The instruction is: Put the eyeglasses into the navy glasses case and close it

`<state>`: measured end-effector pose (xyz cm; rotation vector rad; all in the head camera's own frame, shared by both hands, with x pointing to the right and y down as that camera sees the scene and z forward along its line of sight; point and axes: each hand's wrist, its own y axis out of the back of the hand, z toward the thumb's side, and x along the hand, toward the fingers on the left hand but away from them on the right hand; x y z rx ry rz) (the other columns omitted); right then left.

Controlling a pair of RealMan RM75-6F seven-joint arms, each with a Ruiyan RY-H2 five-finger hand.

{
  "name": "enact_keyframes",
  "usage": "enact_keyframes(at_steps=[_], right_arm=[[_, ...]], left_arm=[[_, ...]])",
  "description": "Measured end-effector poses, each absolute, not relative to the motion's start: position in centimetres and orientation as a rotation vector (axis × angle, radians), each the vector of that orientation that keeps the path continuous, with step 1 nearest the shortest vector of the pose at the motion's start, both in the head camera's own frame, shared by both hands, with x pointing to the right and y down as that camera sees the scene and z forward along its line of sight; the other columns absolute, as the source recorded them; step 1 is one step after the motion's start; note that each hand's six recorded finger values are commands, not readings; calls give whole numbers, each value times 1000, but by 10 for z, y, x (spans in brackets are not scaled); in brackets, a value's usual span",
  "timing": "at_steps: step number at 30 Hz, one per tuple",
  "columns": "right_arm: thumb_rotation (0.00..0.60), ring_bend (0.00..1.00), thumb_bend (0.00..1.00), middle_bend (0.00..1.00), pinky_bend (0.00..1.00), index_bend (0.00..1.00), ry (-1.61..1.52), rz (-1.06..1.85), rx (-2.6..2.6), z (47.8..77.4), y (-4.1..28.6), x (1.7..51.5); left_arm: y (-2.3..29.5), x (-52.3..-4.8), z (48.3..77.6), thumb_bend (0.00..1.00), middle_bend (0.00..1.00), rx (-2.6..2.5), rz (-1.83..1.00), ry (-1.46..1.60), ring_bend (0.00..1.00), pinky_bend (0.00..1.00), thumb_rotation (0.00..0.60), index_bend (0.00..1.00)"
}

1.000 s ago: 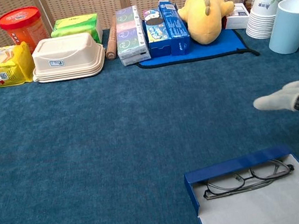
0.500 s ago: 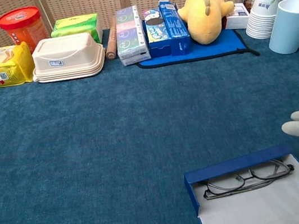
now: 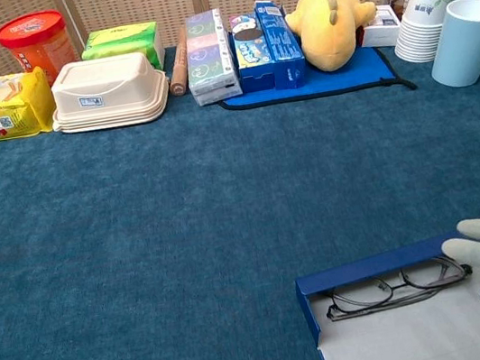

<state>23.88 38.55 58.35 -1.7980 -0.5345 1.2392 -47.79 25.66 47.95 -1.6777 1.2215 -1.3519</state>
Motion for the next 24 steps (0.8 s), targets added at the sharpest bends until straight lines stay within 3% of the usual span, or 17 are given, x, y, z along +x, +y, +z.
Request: enact_keyframes(at_steps=[24], right_arm=[[600,0,137,0,44,0,-667,1187,-1843,619,414,222]], left_arm=[[269,-486,463,283,60,-1653,-1310,1241,34,0,600,80]])
